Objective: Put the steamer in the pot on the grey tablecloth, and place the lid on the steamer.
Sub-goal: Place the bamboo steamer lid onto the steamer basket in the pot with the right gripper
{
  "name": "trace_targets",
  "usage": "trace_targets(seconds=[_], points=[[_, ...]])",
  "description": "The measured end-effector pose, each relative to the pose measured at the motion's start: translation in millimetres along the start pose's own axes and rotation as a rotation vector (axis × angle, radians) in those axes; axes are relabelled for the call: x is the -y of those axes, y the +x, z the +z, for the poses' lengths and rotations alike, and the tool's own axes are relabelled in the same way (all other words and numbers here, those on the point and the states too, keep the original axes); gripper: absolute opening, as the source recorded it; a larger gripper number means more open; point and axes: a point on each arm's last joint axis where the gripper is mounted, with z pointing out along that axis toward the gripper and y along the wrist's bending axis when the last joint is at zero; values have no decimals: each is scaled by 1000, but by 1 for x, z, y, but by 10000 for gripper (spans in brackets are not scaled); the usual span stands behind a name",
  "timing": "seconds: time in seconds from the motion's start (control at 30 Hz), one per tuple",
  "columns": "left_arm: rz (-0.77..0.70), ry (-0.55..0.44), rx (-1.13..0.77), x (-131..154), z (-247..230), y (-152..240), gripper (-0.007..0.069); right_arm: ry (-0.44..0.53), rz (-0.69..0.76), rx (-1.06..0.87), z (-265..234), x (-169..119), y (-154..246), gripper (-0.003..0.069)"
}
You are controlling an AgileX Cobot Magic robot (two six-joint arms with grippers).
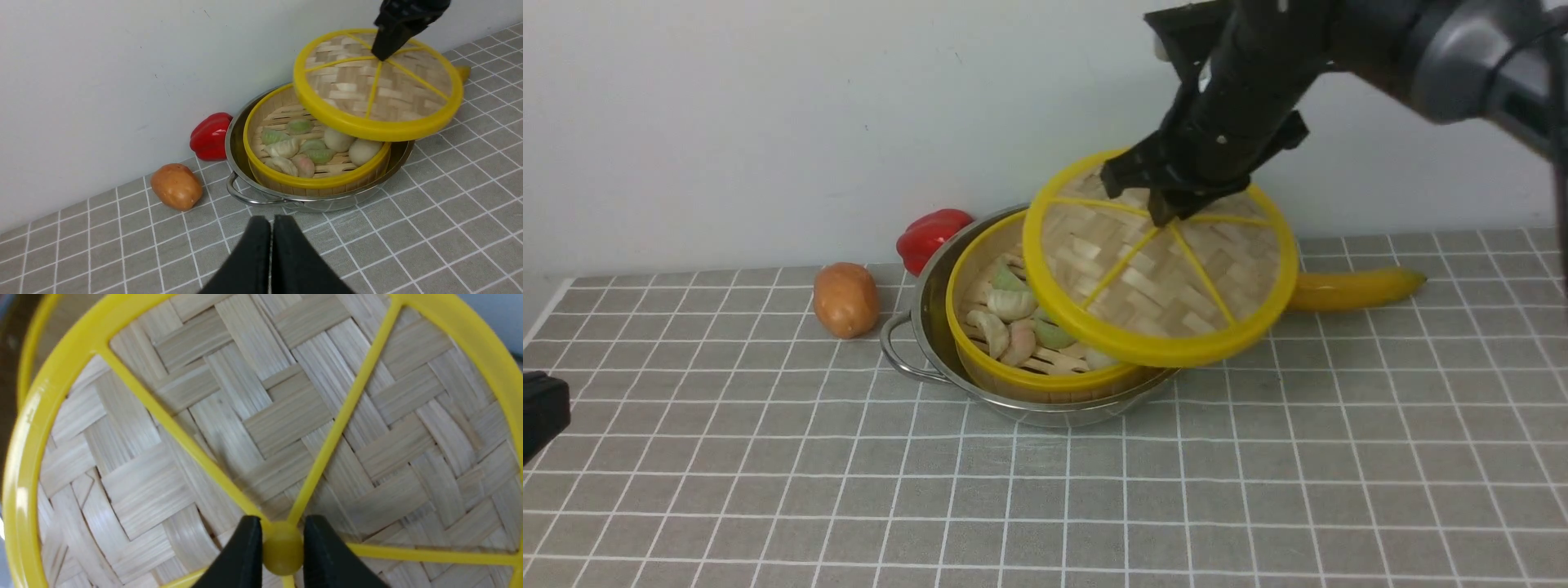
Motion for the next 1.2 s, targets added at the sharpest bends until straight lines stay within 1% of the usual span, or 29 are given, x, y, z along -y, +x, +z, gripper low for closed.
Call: trace_targets(seconds=[0.03,0.13,0.17,0.2,0.37,0.53,0.63,1.2], points=[[0,0,0,0,0,0,1,-5,0,10,-1,-2,-2,145],[1,0,0,0,0,0,1,-48,-25,29,17,-21,-9,145],[1,0,0,0,0,0,1,-49,-27,31,18,-22,-10,145],[1,0,0,0,0,0,1,-61,-42,35,22,-30,-10,145],[1,0,-1,0,0,0,1,-79,-87,14,42,-51,-4,144],[1,1,-11,0,0,1,2,-64,-102,-10,57,-53,0,144],[2,0,-33,0,0,3,2,-34,-120,-9,60,-51,1,144],[3,0,-35,0,0,3,12,-34,-145,18,68,-51,-1,144]])
